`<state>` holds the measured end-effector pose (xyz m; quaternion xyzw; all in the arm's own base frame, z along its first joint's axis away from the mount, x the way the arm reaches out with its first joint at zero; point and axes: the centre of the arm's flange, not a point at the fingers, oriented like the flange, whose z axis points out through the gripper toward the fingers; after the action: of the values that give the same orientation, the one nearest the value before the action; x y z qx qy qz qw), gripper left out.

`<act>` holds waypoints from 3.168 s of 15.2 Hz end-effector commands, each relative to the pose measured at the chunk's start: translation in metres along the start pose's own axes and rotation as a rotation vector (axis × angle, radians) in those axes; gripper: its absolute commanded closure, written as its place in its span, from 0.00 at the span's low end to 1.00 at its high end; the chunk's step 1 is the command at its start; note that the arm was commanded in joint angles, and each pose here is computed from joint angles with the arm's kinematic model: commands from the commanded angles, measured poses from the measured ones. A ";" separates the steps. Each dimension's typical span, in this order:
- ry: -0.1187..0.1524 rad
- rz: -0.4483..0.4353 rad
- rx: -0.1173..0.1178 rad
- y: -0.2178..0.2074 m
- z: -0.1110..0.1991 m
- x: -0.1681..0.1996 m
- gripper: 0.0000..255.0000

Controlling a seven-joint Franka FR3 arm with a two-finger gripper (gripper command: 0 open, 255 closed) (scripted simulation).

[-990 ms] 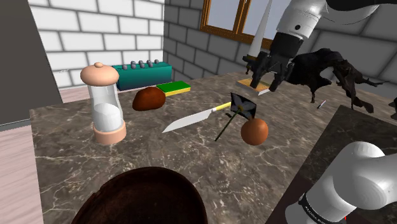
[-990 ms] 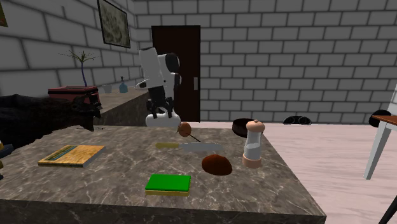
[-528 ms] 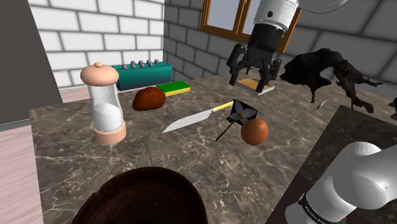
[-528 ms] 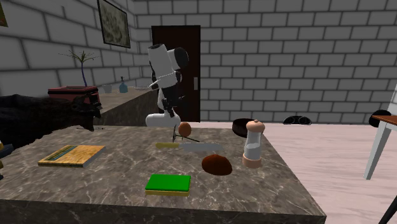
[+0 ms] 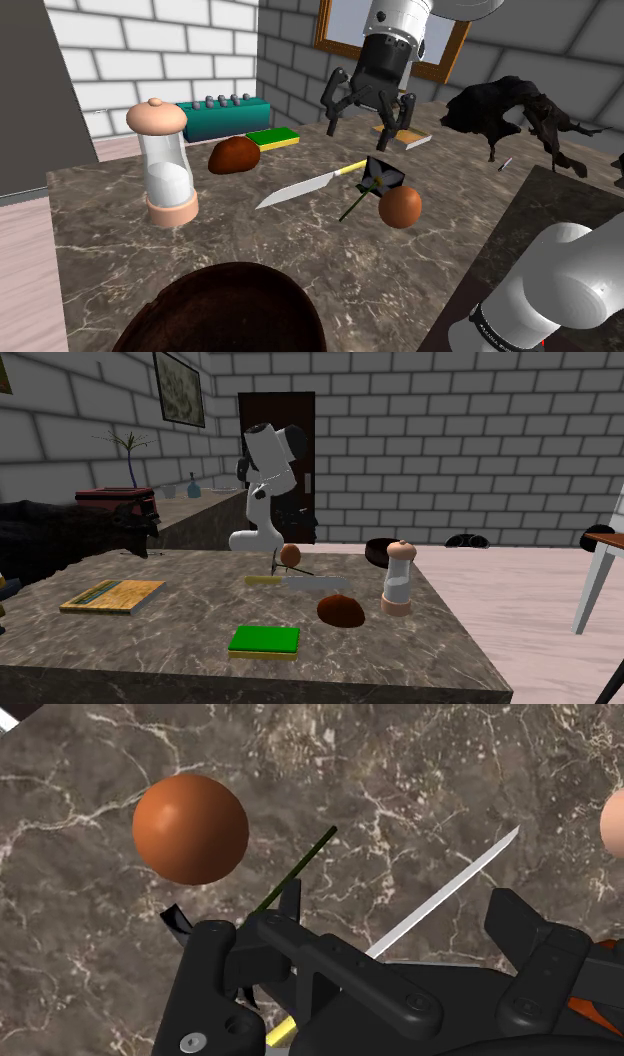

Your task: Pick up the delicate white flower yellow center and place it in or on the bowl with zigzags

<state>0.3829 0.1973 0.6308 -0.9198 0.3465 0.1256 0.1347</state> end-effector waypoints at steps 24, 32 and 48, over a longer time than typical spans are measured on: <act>0.005 -0.065 -0.022 0.007 0.027 0.005 0.00; 0.053 -0.587 -0.192 0.057 0.013 0.057 0.00; 0.053 -0.587 -0.192 0.064 0.052 0.061 1.00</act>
<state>0.3774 0.1317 0.5523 -0.9921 0.0558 0.0896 0.0685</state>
